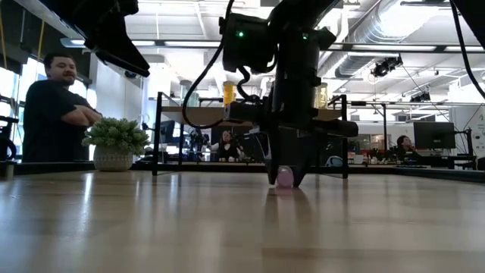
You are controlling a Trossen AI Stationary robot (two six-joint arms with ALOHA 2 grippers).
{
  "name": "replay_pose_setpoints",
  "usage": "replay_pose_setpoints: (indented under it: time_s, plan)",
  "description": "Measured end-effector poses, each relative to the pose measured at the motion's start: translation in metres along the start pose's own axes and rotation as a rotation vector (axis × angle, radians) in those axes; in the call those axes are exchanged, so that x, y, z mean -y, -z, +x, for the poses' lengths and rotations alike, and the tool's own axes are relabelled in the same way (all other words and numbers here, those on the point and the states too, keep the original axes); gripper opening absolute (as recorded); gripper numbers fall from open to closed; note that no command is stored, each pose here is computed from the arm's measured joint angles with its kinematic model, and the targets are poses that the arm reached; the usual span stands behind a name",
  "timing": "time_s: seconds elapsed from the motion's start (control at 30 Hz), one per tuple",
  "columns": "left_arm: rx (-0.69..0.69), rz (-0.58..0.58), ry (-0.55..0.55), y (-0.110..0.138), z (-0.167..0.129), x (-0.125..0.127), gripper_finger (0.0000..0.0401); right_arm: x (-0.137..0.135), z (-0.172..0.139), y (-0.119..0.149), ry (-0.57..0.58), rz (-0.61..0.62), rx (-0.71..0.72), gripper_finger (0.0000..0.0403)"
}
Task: Pick and place medicine bottles onto shelf by color
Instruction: Put the purple pill bottle on the shelf aligned with the purple pill bottle
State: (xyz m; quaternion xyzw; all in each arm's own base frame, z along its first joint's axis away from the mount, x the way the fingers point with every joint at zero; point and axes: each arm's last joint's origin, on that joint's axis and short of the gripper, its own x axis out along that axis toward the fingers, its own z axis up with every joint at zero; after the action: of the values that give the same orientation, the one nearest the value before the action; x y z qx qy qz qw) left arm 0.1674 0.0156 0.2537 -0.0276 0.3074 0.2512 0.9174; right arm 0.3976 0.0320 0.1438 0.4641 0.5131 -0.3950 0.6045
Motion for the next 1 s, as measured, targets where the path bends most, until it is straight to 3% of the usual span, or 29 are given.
replay_pose_setpoints:
  time_s: [0.37,0.67,1.0]
  plan:
    - [-0.012,-0.015,0.041,0.000,0.000,0.001,0.0229,0.001,0.000,0.001,0.008,-0.180,-0.005,0.0076]
    - [-0.014,-0.009,0.052,0.001,0.000,0.001,0.0229,-0.004,-0.011,0.012,-0.038,-0.306,0.035,0.0078]
    - [-0.002,-0.017,0.105,-0.001,0.000,0.003,0.0229,-0.017,-0.063,0.029,-0.215,-0.522,0.296,0.0077]
